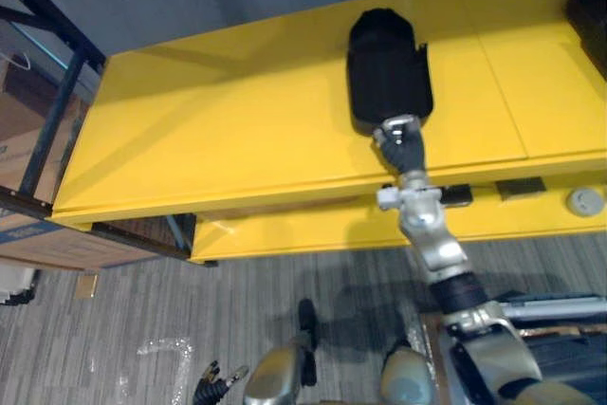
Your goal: Walk over and take plastic housings, then place them on the shelf
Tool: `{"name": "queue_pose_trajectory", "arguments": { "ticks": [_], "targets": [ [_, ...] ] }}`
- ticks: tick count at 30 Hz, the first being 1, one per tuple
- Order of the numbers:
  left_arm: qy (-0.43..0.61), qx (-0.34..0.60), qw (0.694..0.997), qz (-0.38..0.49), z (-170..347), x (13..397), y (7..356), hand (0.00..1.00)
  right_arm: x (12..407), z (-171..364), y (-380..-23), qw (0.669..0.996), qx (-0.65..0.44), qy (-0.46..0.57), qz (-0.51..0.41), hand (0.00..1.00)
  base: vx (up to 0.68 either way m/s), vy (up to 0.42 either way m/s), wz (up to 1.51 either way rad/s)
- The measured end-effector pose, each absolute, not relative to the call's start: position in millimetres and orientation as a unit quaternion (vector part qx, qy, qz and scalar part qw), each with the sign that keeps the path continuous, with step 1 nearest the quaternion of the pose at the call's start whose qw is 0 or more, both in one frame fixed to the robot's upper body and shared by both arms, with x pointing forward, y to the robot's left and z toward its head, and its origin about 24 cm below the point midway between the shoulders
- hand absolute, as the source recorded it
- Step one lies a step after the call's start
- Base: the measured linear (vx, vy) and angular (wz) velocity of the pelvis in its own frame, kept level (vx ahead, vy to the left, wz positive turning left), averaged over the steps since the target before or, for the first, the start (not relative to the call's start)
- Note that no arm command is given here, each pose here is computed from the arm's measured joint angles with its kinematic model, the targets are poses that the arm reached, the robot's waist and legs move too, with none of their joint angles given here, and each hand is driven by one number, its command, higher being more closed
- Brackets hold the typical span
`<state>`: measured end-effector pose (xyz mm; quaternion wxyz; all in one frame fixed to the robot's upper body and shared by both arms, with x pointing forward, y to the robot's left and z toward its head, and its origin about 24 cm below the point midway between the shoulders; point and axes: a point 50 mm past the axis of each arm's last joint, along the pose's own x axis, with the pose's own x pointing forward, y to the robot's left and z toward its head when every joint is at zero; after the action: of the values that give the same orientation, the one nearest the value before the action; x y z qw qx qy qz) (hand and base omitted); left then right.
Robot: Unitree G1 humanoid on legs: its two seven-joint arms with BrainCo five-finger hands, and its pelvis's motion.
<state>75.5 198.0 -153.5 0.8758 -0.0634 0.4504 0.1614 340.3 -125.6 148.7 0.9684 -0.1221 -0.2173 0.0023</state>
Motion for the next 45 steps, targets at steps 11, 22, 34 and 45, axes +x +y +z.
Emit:
{"name": "queue_pose_trajectory", "arguments": {
  "ticks": [11, 22, 34, 45],
  "targets": [
    [0.451, -0.063, 0.875, 0.166, -153.9, 74.1, 199.4, 0.0, 298.8, 179.3, -48.3, 0.927, -0.09, -0.31, 0.188, 0.0, 0.01, -0.013, -0.04],
    [0.44, -0.054, 0.873, 0.207, -151.4, 71.5, 214.5, 0.0, 257.1, 120.5, -84.3, 0.968, 0.026, -0.199, 0.149, 0.0, 0.08, -0.018, -0.09],
    [0.437, 0.046, 0.888, 0.138, -148.7, 79.4, 212.4, 0.0, 215.5, 63.1, -185.8, 0.981, 0.032, -0.125, -0.145, 0.0, 0.0, 0.005, -0.16],
    [0.435, 0.155, 0.884, 0.074, -139.8, 97.5, 228.0, 0.0, 192.3, 50.4, -216.7, 0.956, 0.058, -0.124, -0.258, 0.0, -0.08, 0.026, -0.89]
  ]
}}
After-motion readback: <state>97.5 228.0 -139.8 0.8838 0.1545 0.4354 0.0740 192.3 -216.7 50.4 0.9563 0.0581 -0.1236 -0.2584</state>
